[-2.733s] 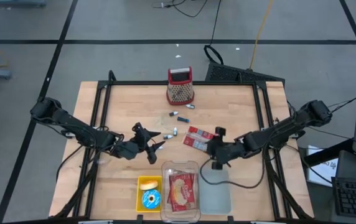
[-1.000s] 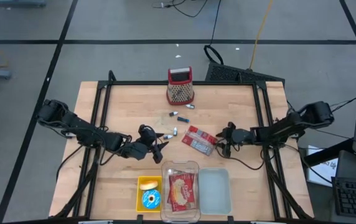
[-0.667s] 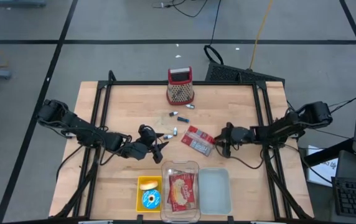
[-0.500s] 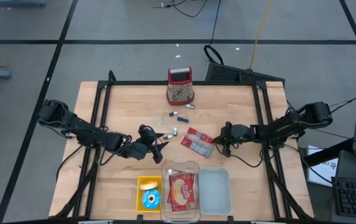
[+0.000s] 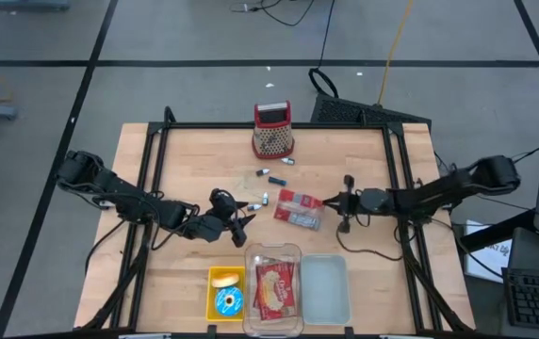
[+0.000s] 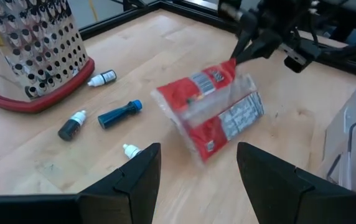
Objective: Pick & Place Food Item
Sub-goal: Put the popcorn bag into the transparent bin
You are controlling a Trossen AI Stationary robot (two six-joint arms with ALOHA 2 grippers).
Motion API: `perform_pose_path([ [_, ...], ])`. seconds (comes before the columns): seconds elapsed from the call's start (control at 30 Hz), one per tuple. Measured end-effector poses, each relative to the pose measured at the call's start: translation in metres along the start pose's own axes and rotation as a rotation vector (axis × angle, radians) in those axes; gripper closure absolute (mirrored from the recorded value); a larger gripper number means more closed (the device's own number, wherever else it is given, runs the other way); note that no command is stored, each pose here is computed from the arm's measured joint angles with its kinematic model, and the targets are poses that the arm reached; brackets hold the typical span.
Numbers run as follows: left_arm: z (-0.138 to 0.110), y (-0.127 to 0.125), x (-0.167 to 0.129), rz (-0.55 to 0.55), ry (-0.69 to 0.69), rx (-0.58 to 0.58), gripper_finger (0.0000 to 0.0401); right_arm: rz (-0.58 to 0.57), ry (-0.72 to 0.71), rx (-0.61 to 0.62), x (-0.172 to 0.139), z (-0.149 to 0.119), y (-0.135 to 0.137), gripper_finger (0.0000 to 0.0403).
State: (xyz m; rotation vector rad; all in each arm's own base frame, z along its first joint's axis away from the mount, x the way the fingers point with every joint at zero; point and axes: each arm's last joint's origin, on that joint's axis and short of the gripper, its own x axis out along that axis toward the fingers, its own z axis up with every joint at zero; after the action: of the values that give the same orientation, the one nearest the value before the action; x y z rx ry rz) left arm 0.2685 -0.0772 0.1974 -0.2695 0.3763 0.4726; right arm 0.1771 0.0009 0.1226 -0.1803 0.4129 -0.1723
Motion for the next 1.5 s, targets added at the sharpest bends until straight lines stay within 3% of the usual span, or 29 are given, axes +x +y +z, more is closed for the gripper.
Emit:
perform_pose_path([
  [0.33,0.013,-0.002,0.003,-0.055,-0.084,-0.128,0.0187,-0.134,-0.226,-0.302,-0.021,0.056,0.026,0.0403],
  [0.53,0.025,-0.001,0.009,-0.206,-0.082,-0.236,0.0187,-0.184,-0.282,-0.404,-0.032,0.081,0.043,0.0403],
  [0.7,0.032,-0.003,0.01,-0.328,-0.072,-0.283,0.0187,-0.182,-0.29,-0.425,-0.034,0.084,0.047,0.0403],
  [0.93,0.039,-0.006,0.008,-0.397,-0.133,-0.285,0.0187,-0.182,-0.287,-0.421,-0.034,0.084,0.047,0.0403],
  [1.13,0.047,-0.004,0.009,-0.408,-0.188,-0.319,0.0187,-0.181,-0.294,-0.409,-0.034,0.084,0.047,0.0403],
  [1.5,0.043,0.001,0.021,-0.381,-0.167,-0.366,0.0187,-0.177,-0.296,-0.398,-0.034,0.084,0.047,0.0403],
])
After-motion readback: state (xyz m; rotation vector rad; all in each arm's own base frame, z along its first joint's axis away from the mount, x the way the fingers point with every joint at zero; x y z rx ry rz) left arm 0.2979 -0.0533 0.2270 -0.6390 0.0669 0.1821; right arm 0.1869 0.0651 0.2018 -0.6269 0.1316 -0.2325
